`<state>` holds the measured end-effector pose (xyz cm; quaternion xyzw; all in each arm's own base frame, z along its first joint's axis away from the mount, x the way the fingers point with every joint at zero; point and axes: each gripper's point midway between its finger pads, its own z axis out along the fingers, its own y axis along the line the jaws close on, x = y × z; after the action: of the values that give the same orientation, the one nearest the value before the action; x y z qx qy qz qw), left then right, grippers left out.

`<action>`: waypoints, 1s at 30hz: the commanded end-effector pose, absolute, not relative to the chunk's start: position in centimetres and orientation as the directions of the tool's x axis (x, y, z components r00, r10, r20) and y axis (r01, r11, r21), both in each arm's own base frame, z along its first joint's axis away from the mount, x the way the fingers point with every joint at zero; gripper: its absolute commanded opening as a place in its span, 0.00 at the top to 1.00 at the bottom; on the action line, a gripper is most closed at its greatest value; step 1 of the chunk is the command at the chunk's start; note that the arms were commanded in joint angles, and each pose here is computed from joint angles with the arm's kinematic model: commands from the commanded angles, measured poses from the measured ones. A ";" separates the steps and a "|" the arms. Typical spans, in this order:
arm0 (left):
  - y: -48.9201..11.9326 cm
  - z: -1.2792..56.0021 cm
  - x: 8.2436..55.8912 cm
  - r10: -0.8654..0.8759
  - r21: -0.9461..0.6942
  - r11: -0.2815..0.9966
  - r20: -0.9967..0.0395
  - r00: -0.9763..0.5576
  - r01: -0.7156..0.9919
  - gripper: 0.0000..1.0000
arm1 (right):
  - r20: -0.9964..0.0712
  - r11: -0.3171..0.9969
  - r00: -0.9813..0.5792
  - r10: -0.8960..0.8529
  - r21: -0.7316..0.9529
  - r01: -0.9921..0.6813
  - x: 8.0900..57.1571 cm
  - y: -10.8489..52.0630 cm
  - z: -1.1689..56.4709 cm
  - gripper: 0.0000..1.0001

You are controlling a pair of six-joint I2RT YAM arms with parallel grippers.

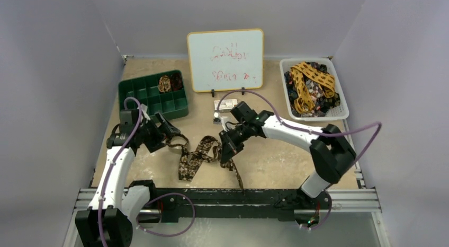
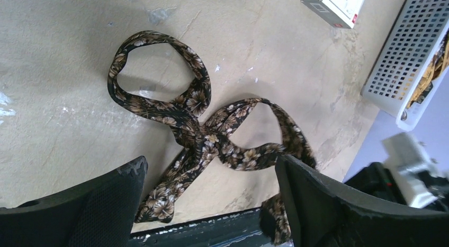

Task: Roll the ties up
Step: Flatten out the tie at the center of the board.

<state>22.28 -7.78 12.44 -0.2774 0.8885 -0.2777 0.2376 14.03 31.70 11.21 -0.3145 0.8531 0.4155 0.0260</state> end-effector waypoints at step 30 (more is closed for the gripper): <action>-8.8 13.8 23.3 -0.570 -0.669 0.698 -0.303 -0.764 -0.255 0.10 | -0.453 0.883 -0.884 -0.111 0.363 -0.297 24.8 18.8 14.3 0.33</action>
<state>22.53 -8.49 13.04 -0.2542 0.8901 -0.2982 0.2327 27.13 16.91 12.52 -0.1528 0.9575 0.1691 0.1767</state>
